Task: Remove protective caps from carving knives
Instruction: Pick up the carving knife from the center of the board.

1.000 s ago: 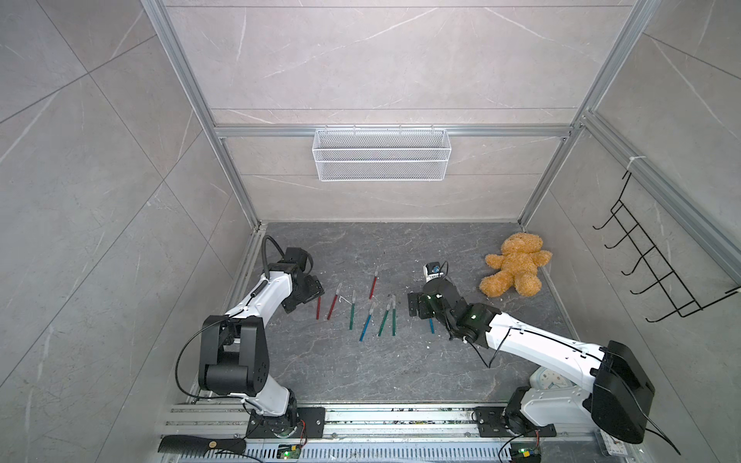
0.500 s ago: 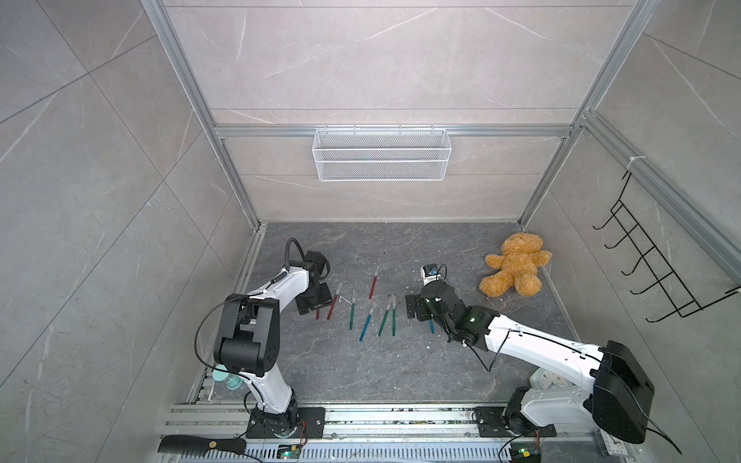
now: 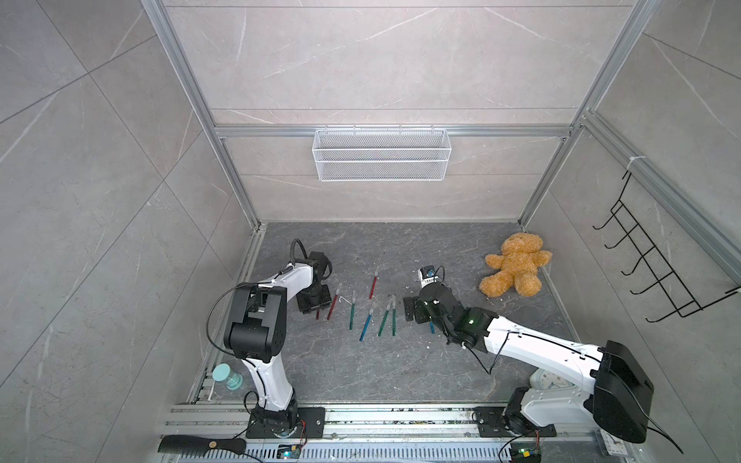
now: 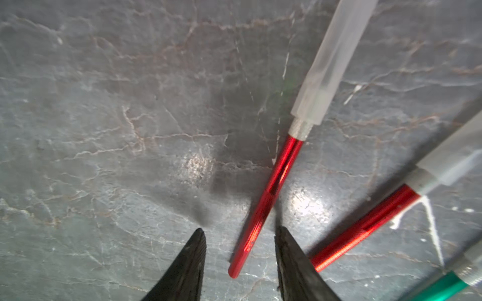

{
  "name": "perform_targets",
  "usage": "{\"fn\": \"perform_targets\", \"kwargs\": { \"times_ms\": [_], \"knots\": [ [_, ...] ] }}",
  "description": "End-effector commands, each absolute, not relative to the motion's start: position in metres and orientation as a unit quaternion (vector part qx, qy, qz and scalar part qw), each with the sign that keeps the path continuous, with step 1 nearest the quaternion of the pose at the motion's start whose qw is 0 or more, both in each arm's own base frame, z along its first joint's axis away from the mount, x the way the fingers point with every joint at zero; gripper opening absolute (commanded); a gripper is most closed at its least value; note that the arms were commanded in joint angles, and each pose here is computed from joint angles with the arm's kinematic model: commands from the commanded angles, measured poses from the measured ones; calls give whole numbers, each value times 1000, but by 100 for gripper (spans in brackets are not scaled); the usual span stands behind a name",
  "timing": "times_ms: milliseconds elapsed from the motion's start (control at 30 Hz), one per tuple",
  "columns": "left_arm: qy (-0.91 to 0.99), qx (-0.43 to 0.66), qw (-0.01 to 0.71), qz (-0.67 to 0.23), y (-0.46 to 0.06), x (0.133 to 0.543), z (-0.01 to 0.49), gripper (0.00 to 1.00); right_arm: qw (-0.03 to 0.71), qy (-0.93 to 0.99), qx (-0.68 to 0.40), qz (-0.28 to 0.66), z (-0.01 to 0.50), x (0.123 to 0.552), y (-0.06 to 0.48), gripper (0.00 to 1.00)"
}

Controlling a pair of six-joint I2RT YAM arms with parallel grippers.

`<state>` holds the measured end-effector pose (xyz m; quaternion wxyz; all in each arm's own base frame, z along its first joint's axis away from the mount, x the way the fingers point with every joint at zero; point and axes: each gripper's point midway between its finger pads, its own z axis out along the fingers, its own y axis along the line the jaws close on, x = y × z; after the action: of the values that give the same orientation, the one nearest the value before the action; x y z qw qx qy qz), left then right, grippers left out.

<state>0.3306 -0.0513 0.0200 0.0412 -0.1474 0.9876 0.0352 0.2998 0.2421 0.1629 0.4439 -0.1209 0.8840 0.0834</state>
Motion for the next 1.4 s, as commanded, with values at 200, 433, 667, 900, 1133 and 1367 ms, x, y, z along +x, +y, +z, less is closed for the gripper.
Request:
{"fn": "perform_targets", "kwargs": {
  "times_ms": [200,433,667,900,1133,1367],
  "knots": [
    [990,-132,20,37,-54,332,13,34,454,878,-133,74,167,297,245,99],
    [991,-130,3,40,-54,327,4,26,457,877,-135,65,167,296,245,99],
    [991,-126,-12,47,-55,322,-2,20,461,875,-138,59,169,295,246,99],
    [990,-125,-18,54,-54,318,-4,15,461,874,-142,53,168,295,247,99],
    [990,-127,-8,65,-50,319,3,10,462,873,-146,48,168,294,248,99],
    [990,-120,26,66,-46,321,33,0,461,874,-144,56,167,293,251,100]
  ]
}}
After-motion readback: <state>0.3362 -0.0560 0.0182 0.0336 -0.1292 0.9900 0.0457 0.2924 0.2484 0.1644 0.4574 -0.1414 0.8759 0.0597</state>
